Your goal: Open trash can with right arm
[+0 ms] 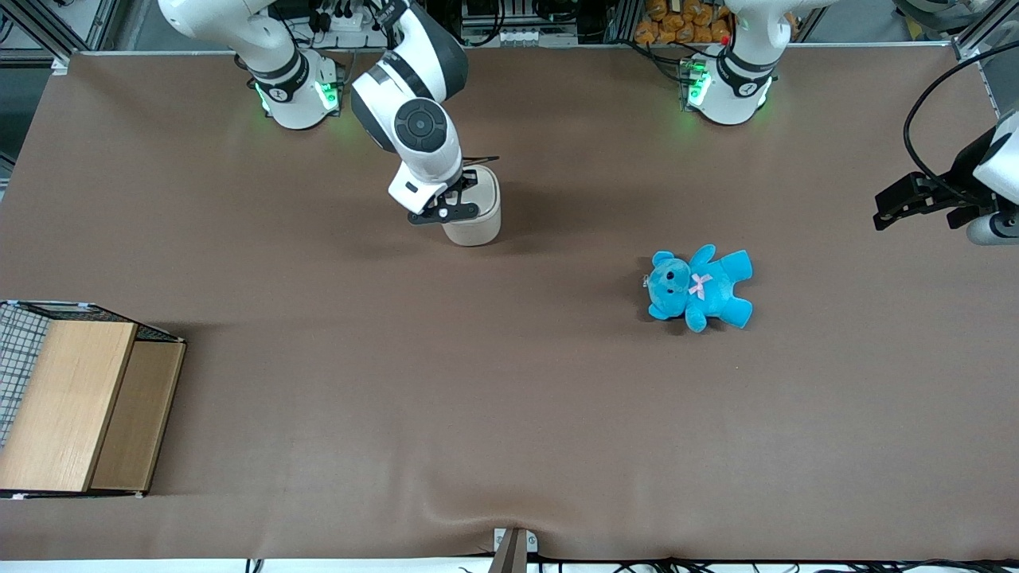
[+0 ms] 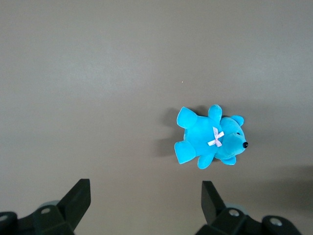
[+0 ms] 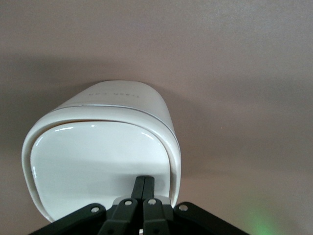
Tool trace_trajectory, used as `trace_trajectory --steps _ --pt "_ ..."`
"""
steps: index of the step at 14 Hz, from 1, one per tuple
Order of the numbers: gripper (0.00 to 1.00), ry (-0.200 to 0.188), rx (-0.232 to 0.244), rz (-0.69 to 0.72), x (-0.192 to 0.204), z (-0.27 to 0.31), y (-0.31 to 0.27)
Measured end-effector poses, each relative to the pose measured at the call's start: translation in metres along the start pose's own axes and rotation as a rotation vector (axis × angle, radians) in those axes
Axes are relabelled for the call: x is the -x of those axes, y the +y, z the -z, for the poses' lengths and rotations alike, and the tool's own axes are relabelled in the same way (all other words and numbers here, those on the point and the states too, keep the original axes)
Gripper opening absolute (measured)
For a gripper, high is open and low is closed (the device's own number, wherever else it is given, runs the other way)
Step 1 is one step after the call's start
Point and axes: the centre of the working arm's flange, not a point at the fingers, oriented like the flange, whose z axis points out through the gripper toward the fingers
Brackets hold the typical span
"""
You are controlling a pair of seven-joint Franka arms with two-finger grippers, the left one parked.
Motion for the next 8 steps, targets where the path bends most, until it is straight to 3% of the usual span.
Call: trace_trajectory --steps 5,8 --pt "0.01 0.000 0.000 -0.003 0.000 0.001 0.000" --pt "0.01 -0.021 0.010 -0.020 -0.001 0.016 -0.003"
